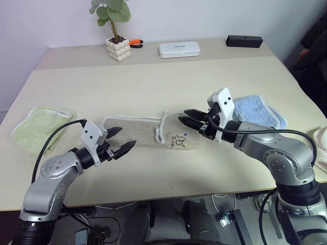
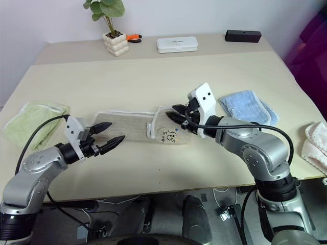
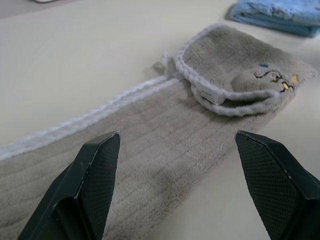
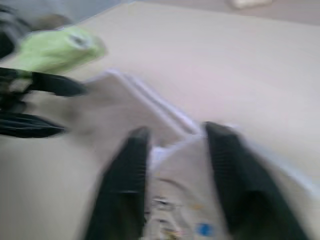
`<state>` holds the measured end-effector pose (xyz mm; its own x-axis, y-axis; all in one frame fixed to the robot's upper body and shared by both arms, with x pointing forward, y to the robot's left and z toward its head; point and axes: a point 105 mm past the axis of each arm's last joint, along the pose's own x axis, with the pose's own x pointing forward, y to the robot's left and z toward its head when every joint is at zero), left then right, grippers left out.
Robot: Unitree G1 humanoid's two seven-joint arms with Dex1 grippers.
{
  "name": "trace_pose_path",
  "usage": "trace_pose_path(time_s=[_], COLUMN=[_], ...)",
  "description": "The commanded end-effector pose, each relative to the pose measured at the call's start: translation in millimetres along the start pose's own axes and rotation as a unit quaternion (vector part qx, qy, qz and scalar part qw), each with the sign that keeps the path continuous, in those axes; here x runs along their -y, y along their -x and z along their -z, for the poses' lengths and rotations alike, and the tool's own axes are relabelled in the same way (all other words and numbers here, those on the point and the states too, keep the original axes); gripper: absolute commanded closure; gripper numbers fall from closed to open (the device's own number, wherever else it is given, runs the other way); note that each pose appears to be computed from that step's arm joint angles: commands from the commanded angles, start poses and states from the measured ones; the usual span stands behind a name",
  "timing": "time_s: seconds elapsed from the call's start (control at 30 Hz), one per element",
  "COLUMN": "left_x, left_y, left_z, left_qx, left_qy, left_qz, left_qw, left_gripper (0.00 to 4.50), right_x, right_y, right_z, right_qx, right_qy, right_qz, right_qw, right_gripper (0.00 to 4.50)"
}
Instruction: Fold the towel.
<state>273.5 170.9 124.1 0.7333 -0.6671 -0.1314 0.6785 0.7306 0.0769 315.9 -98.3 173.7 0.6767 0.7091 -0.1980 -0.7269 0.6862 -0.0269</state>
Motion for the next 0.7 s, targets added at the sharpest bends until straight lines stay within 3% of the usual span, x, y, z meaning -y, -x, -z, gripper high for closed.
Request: trace_pose_path(time_s=[0.03,0.27,0.37,0.43,0.47,0.53,0.7], left_x=[0.7,-2.3,-2.6,-4.4,-5.3,-6.2,-18.6], left_y=[3.9,11.8,18.8,25.1,28.6,32.7,45.4], left_z=[-0.4,1.7,4.4,10.8,13.8,16.3,38.9], left_qx=[0.009,0.018,0.014,0.006,0.004,0.006,0.001], left_qy=[0.005,0.013,0.017,0.035,0.051,0.075,0.231], left_qz=[-0.014,-0.058,-0.075,-0.096,-0.109,-0.125,-0.216], left_qw=[1.0,0.998,0.997,0.995,0.993,0.989,0.949], left_gripper=[0.76,0.76,0.76,0.76,0.51,0.0,0.0], right_x=[4.6,-2.6,2.0,10.5,10.6,8.0,-33.0], right_y=[-15.9,-34.7,-31.6,-28.0,-25.1,-21.3,-10.5], right_z=[16.8,76.7,67.1,38.3,23.0,8.1,-18.3], right_qx=[-0.014,-0.078,-0.06,-0.017,0.003,0.021,0.052], right_qy=[0.055,0.121,0.123,0.136,0.156,0.183,0.278], right_qz=[0.003,-0.025,-0.019,-0.009,-0.017,-0.031,-0.14], right_qw=[0.998,0.989,0.99,0.99,0.988,0.982,0.949], right_gripper=[4.45,4.45,4.45,3.92,3.61,2.63,0.1])
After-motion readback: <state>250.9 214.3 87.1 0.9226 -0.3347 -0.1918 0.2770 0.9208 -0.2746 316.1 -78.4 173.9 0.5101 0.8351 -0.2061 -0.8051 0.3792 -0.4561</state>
